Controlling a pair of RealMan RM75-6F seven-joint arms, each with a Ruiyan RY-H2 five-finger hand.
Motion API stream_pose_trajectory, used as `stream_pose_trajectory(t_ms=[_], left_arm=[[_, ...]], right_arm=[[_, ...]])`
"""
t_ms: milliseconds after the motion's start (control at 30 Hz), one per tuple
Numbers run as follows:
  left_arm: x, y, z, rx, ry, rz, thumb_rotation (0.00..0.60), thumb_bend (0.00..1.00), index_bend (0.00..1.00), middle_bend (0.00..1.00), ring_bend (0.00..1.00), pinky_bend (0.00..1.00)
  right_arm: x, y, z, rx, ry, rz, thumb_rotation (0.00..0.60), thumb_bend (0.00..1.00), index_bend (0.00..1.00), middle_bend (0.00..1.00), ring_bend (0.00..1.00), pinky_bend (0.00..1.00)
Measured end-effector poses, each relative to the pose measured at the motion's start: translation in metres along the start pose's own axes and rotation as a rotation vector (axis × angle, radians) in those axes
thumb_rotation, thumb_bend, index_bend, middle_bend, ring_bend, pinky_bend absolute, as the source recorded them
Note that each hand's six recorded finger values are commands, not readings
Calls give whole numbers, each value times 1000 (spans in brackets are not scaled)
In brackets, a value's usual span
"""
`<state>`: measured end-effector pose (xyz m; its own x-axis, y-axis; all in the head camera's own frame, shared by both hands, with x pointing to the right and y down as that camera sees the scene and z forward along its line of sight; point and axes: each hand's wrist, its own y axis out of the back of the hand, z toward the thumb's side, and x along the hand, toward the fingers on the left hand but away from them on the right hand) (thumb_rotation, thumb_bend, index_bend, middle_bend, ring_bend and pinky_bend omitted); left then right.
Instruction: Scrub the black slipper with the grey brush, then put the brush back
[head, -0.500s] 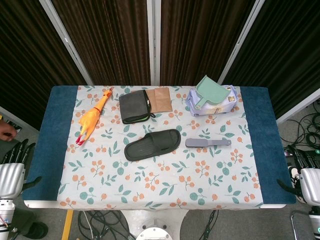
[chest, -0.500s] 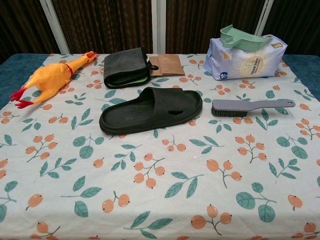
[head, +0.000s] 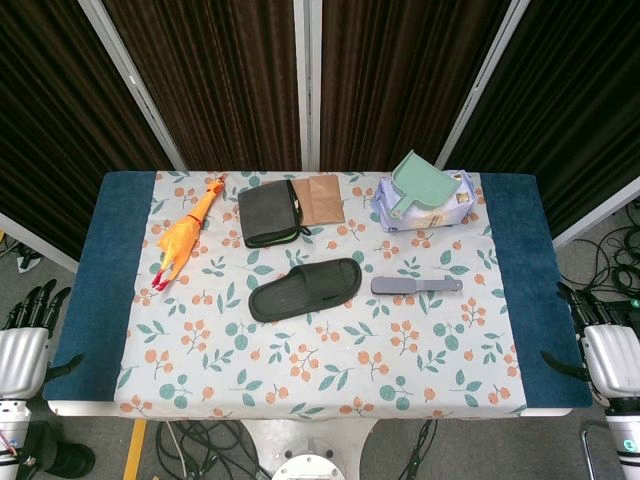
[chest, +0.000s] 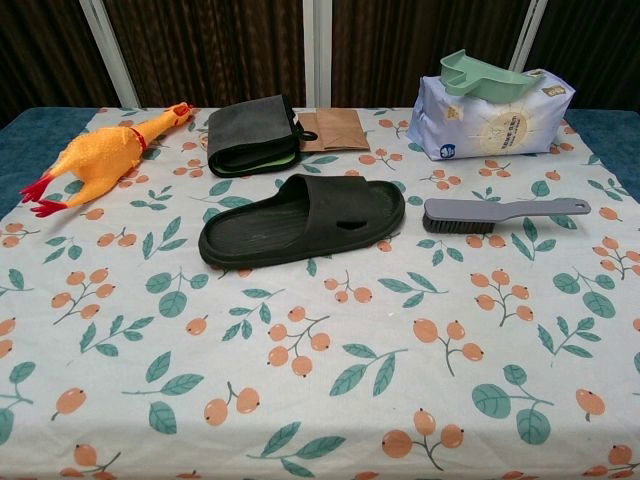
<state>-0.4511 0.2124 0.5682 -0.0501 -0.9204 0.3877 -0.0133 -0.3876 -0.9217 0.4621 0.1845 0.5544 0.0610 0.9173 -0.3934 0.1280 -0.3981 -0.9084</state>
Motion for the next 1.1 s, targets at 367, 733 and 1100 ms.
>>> stream_pose_trajectory(t_ms=[367, 733, 1100], left_arm=[[-2, -5, -3, -7, 15, -17, 600, 86, 147, 138, 42, 175], [2, -11, -8, -17, 16, -34, 600, 86, 147, 138, 41, 175], [5, -17, -10, -29, 18, -52, 600, 86, 148, 138, 42, 175]], right_arm=[[-105, -45, 36, 55, 127, 228, 600, 0, 131, 282, 144, 204], [-189, -108, 75, 90, 156, 388, 600, 0, 357, 388, 237, 278], [-205, -139, 86, 120, 148, 469, 600, 0, 430, 467, 339, 377]])
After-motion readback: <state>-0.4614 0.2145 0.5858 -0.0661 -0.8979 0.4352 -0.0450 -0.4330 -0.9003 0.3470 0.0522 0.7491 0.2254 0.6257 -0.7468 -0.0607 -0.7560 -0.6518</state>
